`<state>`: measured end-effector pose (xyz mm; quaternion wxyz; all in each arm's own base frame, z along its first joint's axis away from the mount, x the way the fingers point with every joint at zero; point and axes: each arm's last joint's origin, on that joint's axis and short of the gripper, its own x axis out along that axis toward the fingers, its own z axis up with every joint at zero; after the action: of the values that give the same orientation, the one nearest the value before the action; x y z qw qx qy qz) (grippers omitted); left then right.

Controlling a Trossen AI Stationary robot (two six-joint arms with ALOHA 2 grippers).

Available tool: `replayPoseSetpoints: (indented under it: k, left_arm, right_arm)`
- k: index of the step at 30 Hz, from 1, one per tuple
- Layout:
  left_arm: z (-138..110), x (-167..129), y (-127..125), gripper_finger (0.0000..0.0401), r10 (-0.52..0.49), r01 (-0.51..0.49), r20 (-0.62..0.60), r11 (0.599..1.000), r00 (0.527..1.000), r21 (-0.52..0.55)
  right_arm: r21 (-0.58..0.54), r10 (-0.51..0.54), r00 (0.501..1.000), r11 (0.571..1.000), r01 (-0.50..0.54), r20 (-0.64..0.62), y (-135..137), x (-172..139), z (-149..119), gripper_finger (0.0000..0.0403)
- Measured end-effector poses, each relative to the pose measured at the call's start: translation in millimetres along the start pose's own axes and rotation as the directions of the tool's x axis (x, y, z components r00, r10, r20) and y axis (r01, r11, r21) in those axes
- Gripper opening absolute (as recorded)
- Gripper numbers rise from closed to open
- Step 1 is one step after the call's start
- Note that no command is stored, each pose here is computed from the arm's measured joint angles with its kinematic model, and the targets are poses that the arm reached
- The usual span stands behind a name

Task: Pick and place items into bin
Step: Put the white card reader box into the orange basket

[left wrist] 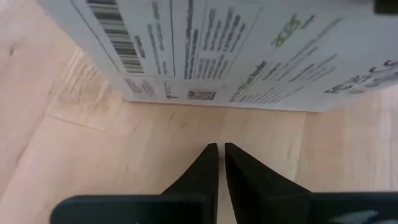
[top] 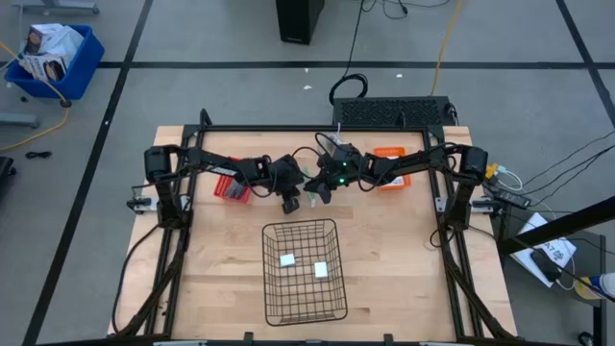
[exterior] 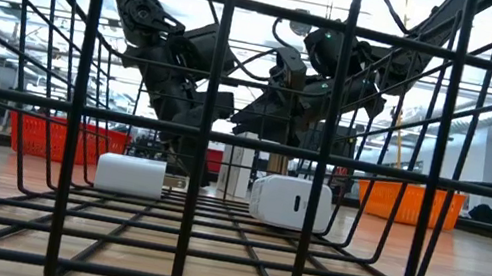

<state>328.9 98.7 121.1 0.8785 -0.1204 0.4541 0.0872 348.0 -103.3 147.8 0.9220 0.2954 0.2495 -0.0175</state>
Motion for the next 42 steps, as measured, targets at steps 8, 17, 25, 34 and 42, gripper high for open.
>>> replayPoseSetpoints:
  k: [8,17,25,34,42]
  left_arm:
    - [0.3,-1.6,9.3,0.0023,0.046,-0.046,-0.002,0.998,0.999,-0.037]
    - [-0.1,-4.3,26.5,0.0053,0.069,-0.069,-0.003,0.997,0.998,-0.037]
    - [1.4,-4.1,24.4,0.0151,0.020,-0.021,0.013,0.994,1.000,0.106]
    - [5.8,-4.7,19.8,0.0194,-0.147,0.126,0.061,0.955,0.987,0.268]
    - [10.9,-6.8,19.2,0.0170,-0.187,0.144,0.109,0.936,0.976,0.321]
  right_arm:
    - [0.014,0.020,0.999,1.000,-0.019,-0.039,-0.3,-0.1,-3.0,0.0098]
    - [0.033,0.053,0.992,0.998,-0.050,-0.113,2.4,1.0,-10.3,0.0098]
    - [0.047,0.080,0.982,0.996,-0.073,-0.170,5.7,2.2,-17.0,0.0098]
    - [0.059,0.118,0.972,0.992,-0.108,-0.204,6.6,1.8,-19.5,0.0098]
    - [0.057,0.137,0.965,0.990,-0.128,-0.224,6.8,1.6,-21.2,0.0098]
